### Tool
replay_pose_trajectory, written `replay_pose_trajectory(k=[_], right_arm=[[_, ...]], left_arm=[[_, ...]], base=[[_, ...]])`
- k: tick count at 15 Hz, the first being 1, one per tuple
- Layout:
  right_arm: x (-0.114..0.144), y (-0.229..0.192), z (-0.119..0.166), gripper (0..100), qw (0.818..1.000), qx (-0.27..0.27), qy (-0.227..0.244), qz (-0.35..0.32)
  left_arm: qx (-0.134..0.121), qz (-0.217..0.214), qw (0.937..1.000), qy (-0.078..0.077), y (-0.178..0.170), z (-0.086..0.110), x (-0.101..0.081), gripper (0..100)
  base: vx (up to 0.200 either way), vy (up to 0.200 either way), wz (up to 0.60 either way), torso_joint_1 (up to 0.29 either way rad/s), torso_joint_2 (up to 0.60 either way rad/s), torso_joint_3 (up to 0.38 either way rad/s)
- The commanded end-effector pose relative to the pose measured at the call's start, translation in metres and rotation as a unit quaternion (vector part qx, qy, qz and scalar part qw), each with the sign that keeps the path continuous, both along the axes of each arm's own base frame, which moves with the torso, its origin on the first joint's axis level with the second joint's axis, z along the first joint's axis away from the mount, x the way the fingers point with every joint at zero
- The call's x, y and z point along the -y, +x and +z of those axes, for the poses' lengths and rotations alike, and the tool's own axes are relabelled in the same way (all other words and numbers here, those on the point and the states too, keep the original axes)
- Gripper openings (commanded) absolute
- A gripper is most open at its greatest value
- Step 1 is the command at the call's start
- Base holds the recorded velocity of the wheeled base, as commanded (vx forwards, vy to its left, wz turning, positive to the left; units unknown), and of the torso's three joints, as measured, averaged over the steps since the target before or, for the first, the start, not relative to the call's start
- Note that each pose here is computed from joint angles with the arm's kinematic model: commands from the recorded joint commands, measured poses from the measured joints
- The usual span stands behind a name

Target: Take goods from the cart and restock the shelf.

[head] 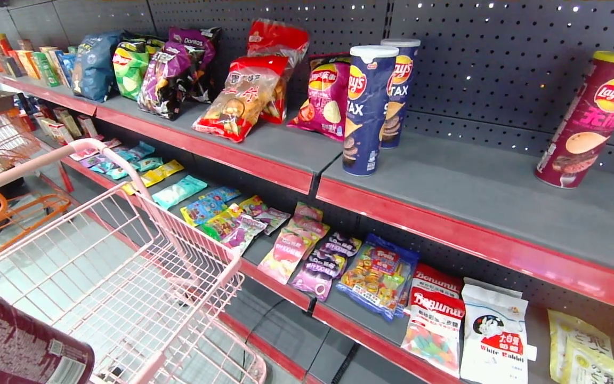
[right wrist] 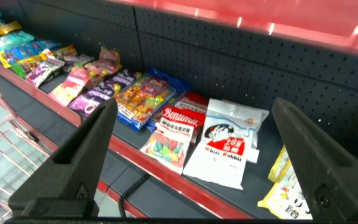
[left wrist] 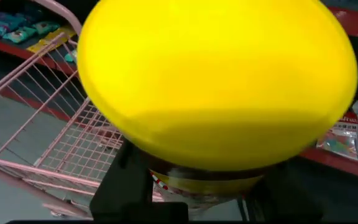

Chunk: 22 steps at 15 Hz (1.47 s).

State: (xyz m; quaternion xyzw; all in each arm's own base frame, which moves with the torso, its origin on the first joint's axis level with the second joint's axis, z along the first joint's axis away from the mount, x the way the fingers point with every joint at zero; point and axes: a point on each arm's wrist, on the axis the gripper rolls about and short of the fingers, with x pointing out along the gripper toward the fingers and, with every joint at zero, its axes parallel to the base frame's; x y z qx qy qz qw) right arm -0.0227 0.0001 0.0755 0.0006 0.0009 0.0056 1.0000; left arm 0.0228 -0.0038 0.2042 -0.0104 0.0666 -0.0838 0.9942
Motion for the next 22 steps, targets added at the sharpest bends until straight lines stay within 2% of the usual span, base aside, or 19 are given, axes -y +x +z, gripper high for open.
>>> replay_pose_trajectory(k=[1, 3, 4, 7, 8, 10, 14, 20, 22], right_arm=[[0.000, 0.000, 0.000, 100, 1.000, -0.001, 0.000, 0.000], [0.000, 0.000, 0.000, 100, 1.000, -0.001, 0.000, 0.000], [0.000, 0.000, 0.000, 100, 1.000, -0.001, 0.000, 0.001], [0.000, 0.000, 0.000, 100, 1.000, -0.001, 0.001, 0.000], [0.000, 0.000, 0.000, 100, 1.000, -0.001, 0.000, 0.001], [0.000, 0.000, 0.000, 100, 1.000, -0.001, 0.001, 0.001], [0.000, 0.000, 0.000, 100, 1.000, -0.001, 0.001, 0.001], [0.000, 0.000, 0.000, 100, 1.000, -0.001, 0.001, 0.001], [0.000, 0.000, 0.000, 100, 1.000, -0.001, 0.000, 0.001]], left_arm=[[0.006, 0.000, 1.0000, 0.000, -0.003, -0.002, 0.000, 0], [0.008, 0.000, 1.0000, 0.000, -0.004, -0.002, 0.000, 0], [0.009, -0.001, 0.9999, 0.006, -0.004, -0.002, 0.000, 0], [0.016, -0.001, 0.9998, 0.009, -0.010, -0.008, 0.000, 0], [0.026, -0.001, 0.9996, 0.013, -0.017, -0.014, 0.000, 0], [0.035, 0.000, 0.9988, 0.034, -0.023, -0.021, -0.001, 0], [0.039, -0.001, 0.9982, 0.045, -0.026, -0.028, -0.001, 0], [0.044, 0.020, 0.9977, 0.047, -0.028, -0.029, -0.002, 0], [0.051, 0.020, 0.9974, 0.046, -0.031, -0.030, -0.002, 0]], base=[[0.000, 0.000, 0.00, 0.203, -0.55, -0.359], [0.000, 0.000, 0.00, 0.205, -0.56, -0.356], [0.000, 0.000, 0.00, 0.217, -0.58, -0.359], [0.000, 0.000, -0.60, 0.219, -0.55, -0.323], [0.000, 0.000, -0.60, 0.061, -0.19, -0.105], [0.000, 0.000, -0.60, 0.046, -0.06, -0.046], [0.000, 0.000, -0.60, 0.007, -0.01, -0.004], [0.000, 0.000, -0.60, 0.003, 0.00, 0.001], [0.000, 0.000, 0.00, 0.000, 0.00, 0.000]])
